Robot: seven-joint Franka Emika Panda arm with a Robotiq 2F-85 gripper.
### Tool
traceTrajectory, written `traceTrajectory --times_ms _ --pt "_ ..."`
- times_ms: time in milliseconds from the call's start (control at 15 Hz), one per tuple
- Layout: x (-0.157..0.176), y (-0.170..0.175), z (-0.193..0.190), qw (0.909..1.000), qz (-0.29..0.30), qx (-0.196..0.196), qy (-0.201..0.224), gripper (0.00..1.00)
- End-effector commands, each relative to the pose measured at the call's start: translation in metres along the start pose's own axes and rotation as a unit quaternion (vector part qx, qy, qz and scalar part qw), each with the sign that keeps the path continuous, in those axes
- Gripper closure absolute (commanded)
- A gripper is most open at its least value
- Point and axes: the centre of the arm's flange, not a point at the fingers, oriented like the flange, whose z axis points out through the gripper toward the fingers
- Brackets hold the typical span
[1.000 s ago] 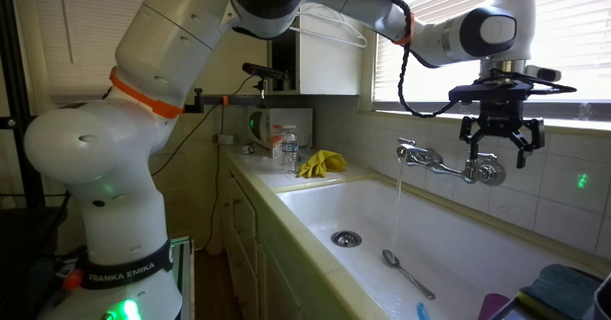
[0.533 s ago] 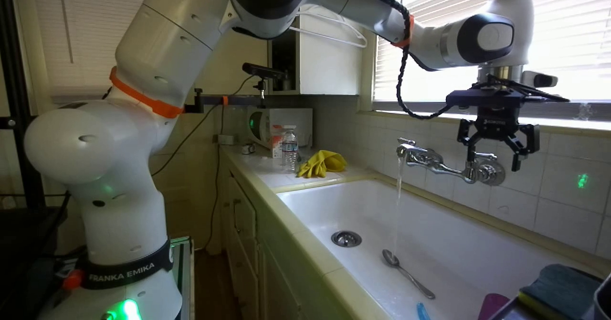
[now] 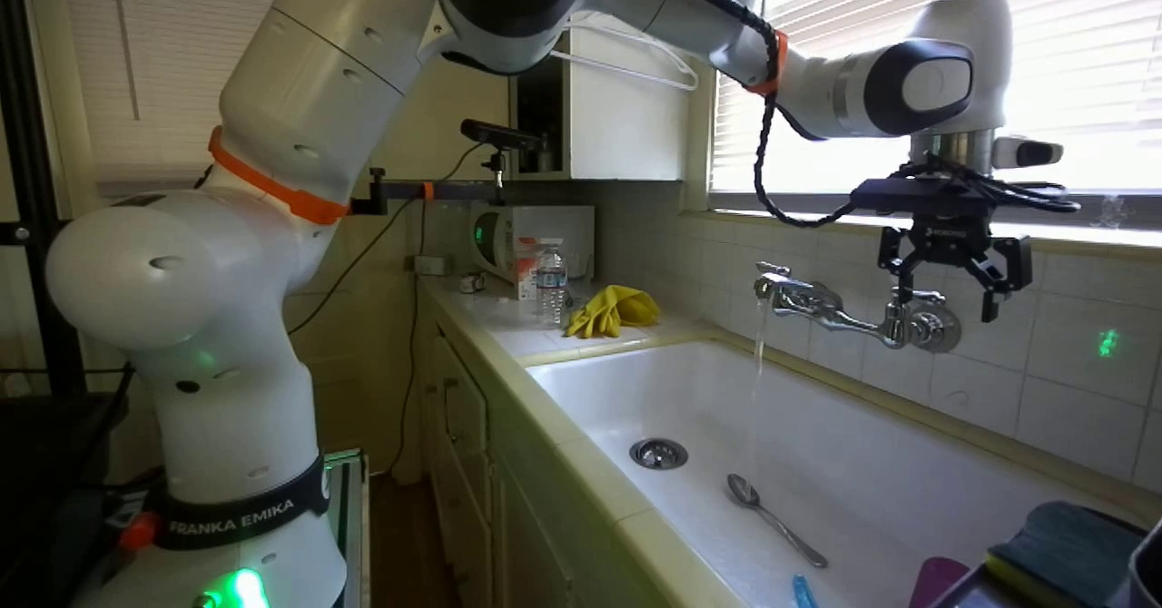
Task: Open the faucet then close it and put the silver spoon on the dishrack.
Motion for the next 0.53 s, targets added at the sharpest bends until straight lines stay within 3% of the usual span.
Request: traceTrajectory --times_ms 0,467 --pt "-0.005 -0.005 0.009 0.9990 0.014 -0.002 0.042 0.00" --pt "-0.004 -0.001 0.026 0.9953 0.033 -0.011 0.091 0.00"
